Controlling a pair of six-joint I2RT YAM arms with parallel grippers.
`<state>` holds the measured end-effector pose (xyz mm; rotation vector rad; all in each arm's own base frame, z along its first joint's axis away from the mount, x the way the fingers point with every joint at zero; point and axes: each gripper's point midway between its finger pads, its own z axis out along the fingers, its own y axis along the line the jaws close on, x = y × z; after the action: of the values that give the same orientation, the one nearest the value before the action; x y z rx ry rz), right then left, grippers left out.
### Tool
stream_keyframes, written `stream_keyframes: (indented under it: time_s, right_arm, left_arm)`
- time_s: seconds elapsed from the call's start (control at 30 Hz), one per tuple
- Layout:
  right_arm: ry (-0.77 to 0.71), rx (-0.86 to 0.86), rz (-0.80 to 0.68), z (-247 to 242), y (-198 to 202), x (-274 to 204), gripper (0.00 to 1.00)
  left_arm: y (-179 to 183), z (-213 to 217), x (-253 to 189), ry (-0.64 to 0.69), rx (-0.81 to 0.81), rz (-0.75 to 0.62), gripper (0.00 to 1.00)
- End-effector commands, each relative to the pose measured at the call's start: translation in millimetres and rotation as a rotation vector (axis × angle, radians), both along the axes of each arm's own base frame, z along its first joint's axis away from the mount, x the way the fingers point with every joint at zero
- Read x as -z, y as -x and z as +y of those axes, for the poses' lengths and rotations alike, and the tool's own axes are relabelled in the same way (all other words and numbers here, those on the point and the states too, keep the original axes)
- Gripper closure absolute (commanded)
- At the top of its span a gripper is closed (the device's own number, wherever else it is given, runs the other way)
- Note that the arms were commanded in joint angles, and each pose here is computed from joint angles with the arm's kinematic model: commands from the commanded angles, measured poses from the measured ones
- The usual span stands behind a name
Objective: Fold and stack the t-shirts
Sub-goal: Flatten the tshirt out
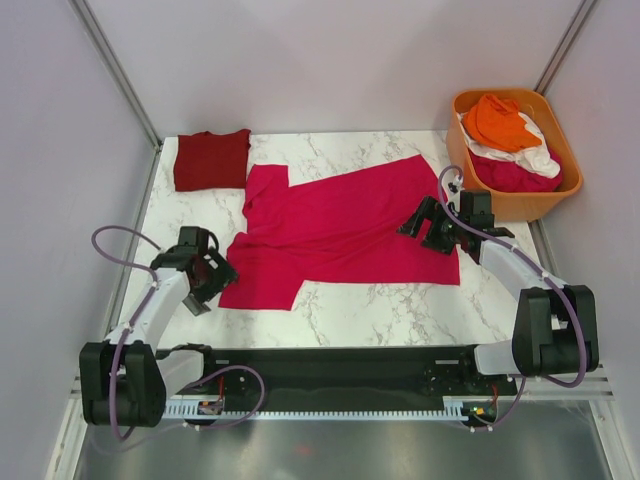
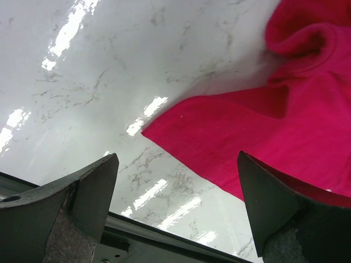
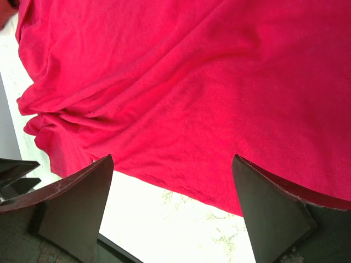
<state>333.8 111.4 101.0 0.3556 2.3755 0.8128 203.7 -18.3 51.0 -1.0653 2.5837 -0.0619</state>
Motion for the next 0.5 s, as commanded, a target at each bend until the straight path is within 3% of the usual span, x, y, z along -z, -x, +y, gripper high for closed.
stream_keyframes:
  time_s: [0.0,0.47]
  right_arm:
    - [0.005,-0.011,-0.028,-1,-5,-6,0.02]
    - [0.022,-0.003,-0.012,-4,-4,3,0.02]
  left_arm:
    - [-7,7,3,-0.032,-0.063,-0.043,0.03]
    - [37,9,44,-0.042,-0.061,0.101,0.03]
